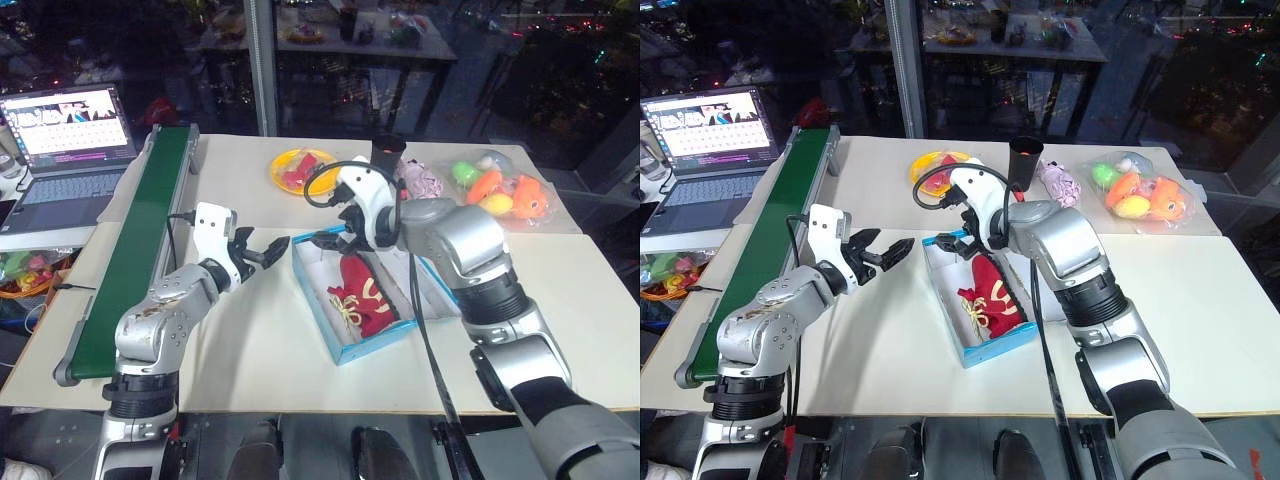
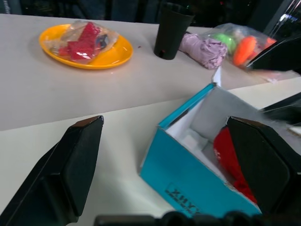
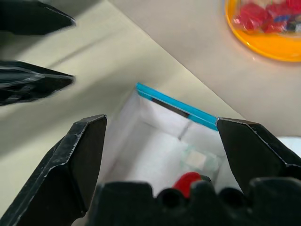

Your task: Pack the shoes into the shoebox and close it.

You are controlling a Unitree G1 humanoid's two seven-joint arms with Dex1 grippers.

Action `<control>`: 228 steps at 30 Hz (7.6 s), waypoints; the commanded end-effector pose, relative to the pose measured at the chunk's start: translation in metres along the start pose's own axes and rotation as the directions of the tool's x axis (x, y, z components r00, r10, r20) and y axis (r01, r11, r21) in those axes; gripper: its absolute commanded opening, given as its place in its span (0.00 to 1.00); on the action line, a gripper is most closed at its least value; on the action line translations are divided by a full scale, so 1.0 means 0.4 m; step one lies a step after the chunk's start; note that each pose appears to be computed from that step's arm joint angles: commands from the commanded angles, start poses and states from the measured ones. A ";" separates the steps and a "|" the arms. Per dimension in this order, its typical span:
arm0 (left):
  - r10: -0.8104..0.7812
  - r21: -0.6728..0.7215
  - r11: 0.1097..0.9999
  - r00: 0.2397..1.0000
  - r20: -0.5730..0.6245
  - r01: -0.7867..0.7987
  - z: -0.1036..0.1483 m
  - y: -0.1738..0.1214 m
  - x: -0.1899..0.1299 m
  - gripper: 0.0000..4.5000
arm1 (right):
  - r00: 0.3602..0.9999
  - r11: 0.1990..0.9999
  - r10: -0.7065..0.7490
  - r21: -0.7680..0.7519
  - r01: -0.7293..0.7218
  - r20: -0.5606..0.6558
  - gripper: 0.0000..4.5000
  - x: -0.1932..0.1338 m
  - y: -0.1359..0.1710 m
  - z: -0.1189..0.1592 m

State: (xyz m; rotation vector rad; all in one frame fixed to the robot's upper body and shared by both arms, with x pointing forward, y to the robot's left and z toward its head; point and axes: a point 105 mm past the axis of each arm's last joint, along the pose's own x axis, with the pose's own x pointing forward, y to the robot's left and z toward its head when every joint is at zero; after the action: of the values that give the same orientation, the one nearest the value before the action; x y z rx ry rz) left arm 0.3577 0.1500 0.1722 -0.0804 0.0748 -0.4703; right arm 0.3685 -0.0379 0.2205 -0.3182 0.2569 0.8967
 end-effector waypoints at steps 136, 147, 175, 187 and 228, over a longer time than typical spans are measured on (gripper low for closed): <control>-0.419 -0.178 0.858 0.857 0.299 0.481 0.299 -0.287 0.159 0.06 | 0.726 0.730 -0.405 0.675 -0.109 0.556 0.62 -0.158 -0.162 0.134; -0.378 -0.205 0.870 0.874 0.305 0.448 0.294 -0.257 0.154 0.40 | 0.695 0.725 -0.442 0.682 -0.095 0.567 0.12 -0.164 -0.187 0.150; -0.216 0.110 0.970 0.976 -0.016 0.217 0.137 -0.005 0.032 0.99 | 0.995 0.812 0.058 0.575 -0.097 0.086 0.11 -0.121 0.042 -0.122; -0.500 0.248 0.779 0.809 -0.309 0.576 0.086 -0.077 -0.106 0.99 | 0.997 0.805 0.079 0.590 -0.061 -0.005 0.11 -0.101 0.037 -0.203; -0.574 0.209 0.712 0.728 -0.375 0.670 0.032 -0.130 -0.159 0.99 | 0.748 0.961 0.008 -0.201 -0.189 -0.664 0.11 0.025 0.013 -0.534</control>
State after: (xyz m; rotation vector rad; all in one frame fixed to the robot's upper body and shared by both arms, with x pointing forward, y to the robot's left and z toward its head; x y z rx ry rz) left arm 0.2778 0.1380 0.1839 0.2834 0.3007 -1.1591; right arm 0.3548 -0.0671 0.0641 -0.8774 0.6438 1.0679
